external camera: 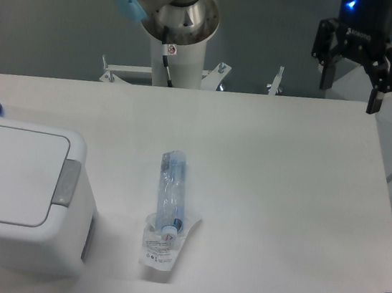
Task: Open the trash can
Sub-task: 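Move the open gripper from its start pose toward the table center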
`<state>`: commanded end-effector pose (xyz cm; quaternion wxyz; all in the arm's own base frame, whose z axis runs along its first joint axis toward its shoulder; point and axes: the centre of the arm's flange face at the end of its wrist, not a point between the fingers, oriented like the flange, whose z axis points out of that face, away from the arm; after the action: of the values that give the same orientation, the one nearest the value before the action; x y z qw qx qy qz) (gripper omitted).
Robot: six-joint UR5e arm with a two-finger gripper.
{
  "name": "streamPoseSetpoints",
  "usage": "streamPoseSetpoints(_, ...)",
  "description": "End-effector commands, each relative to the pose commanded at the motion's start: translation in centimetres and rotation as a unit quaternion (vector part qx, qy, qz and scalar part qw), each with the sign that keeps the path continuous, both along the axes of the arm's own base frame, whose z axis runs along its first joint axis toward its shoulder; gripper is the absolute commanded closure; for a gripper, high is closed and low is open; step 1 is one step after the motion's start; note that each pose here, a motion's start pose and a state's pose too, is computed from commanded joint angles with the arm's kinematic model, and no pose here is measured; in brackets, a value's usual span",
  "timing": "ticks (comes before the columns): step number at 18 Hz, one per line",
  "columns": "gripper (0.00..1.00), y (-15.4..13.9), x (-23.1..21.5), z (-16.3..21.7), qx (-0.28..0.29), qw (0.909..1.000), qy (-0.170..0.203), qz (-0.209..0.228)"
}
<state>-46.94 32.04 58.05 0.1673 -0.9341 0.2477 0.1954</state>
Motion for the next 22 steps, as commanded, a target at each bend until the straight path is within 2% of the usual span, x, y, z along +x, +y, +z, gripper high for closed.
streamPoseSetpoints(5,0.00,0.0,0.2,0.2,0.002,1.0000,0.000,0.005)
streamPoseSetpoints(7,0.00,0.4,0.2,0.5,0.016,0.9993,-0.015,0.032)
streamPoseSetpoints(9,0.00,2.3,1.5,0.7,0.037,0.9964,-0.041,0.065)
streamPoseSetpoints(11,0.00,6.0,3.1,1.5,0.056,0.9932,-0.061,0.082)
streamPoseSetpoints(12,0.00,6.9,3.5,1.7,0.060,0.9921,-0.067,0.088)
streamPoseSetpoints(19,0.00,10.4,6.0,1.6,0.082,0.9810,-0.108,0.139)
streamPoseSetpoints(22,0.00,12.5,7.9,1.5,0.100,0.9676,-0.146,0.180)
